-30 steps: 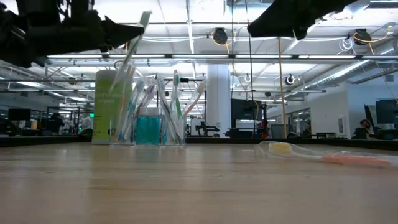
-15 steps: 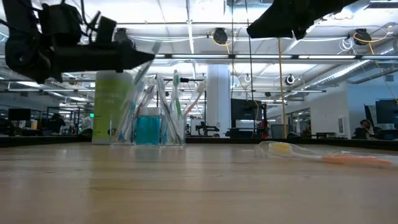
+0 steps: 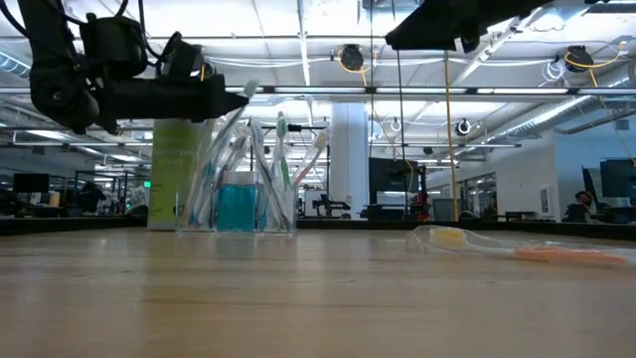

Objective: Pick & Place toothbrushing station
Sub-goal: Put the green toothbrush into the transparent organizer

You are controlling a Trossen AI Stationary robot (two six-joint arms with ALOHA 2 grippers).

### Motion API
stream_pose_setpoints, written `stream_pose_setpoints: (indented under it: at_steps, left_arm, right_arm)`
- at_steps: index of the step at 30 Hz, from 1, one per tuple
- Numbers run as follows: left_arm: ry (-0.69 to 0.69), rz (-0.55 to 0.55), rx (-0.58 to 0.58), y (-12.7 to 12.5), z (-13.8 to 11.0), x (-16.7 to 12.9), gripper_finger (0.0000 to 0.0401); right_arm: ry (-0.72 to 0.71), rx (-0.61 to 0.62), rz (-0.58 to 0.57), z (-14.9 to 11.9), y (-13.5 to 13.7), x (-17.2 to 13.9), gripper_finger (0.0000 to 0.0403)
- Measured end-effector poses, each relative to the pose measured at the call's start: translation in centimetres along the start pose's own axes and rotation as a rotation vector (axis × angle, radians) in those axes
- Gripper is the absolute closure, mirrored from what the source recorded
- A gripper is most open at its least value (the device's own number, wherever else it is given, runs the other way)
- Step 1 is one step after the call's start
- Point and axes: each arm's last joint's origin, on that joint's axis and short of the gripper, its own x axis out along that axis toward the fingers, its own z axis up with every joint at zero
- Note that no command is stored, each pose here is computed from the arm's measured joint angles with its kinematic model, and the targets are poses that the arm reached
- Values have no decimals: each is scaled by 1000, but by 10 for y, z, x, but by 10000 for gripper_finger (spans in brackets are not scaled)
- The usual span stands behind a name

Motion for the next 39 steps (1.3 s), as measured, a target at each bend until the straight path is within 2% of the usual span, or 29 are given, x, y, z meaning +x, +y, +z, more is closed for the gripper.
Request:
stream_pose_setpoints:
  at_steps: [5, 12, 18, 21, 24, 30, 34, 39]
  left_arm:
    - [4, -2, -8, 0, 0, 0, 394]
    - [92, -30, -21, -9, -7, -3, 395]
    - [161, 79, 30, -20, -7, -8, 398]
    - [171, 107, 100, -27, -4, -12, 393]
    - [182, 118, 161, -36, -1, -16, 393]
    - [219, 111, 191, -47, 0, -23, 394]
    - [278, 195, 160, -48, -3, -26, 387]
    - [355, 328, 135, -49, -9, -31, 399]
  right_arm:
    - [-1, -6, -7, 0, -1, 1, 287]
    - [-1, -6, -8, 0, -2, 1, 287]
    - [-1, -6, -8, 0, -2, 1, 287]
    - [-1, -6, -8, 0, -2, 1, 287]
    - [-1, -6, -8, 0, -2, 1, 287]
    - [-1, -6, -8, 0, -2, 1, 287]
    - [-1, -6, -8, 0, -2, 1, 287]
    - [-1, -6, -8, 0, -2, 1, 287]
